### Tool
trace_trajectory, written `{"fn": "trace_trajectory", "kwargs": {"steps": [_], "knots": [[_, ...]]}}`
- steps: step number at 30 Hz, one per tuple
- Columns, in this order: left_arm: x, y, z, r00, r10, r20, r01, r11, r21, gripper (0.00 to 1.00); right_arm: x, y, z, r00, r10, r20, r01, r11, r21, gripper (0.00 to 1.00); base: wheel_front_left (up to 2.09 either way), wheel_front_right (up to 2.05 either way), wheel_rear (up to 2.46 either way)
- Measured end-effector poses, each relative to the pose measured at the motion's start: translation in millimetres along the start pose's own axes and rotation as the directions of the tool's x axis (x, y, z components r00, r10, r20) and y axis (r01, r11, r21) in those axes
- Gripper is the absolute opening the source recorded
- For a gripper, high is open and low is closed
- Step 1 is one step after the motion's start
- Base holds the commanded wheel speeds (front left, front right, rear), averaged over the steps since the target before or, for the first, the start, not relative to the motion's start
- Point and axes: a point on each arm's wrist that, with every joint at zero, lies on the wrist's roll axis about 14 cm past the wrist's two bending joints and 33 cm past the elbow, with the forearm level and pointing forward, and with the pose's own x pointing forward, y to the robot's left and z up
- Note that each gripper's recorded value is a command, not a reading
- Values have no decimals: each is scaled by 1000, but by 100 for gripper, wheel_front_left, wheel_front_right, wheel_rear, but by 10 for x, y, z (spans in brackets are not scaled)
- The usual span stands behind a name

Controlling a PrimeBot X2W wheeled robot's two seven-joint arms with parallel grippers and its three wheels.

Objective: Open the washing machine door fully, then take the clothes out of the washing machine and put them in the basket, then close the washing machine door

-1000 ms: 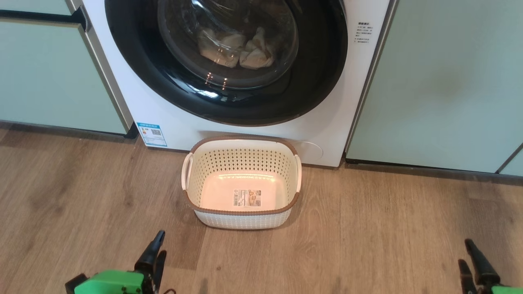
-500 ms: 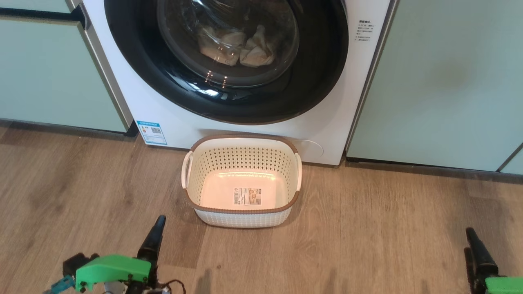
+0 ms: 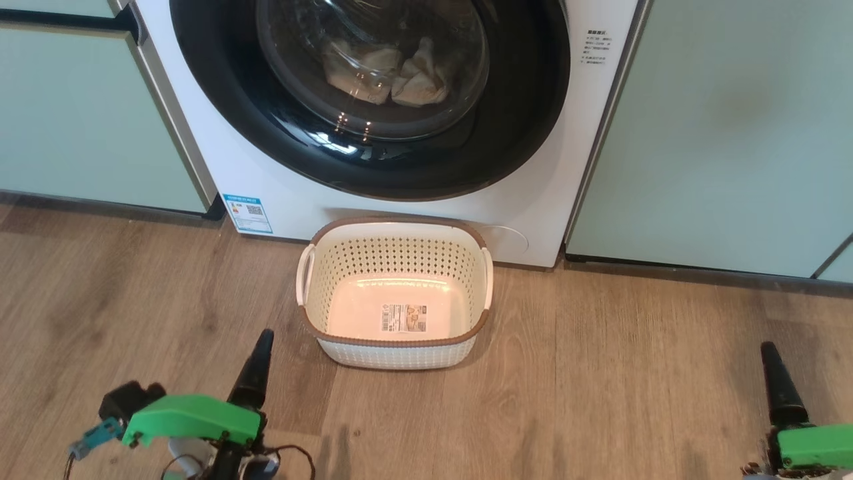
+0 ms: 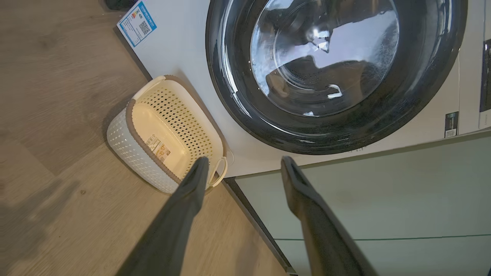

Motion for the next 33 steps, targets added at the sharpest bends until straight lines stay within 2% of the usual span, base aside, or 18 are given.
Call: {"fn": "trace_trajectory", "kwargs": {"steps": [10, 19, 26, 33], "knots": [[53, -106, 55, 999, -32, 17, 29, 987, 158, 100, 11, 38, 9, 1000, 14, 5, -13, 987, -157, 100, 0, 0, 0], [97, -233, 108, 997, -73, 34, 59, 950, 308, 100, 63, 229, 11, 997, 75, 10, -68, 951, -301, 100, 0, 0, 0], [132, -350, 101, 994, -109, 32, 87, 908, 410, 100, 60, 291, -12, 995, 98, 2, -89, 907, -411, 100, 0, 0, 0], [149, -348, 150, 994, -103, 48, 64, 855, 515, 100, 58, 375, -47, 991, 130, -10, -116, 845, -521, 100, 0, 0, 0]]}}
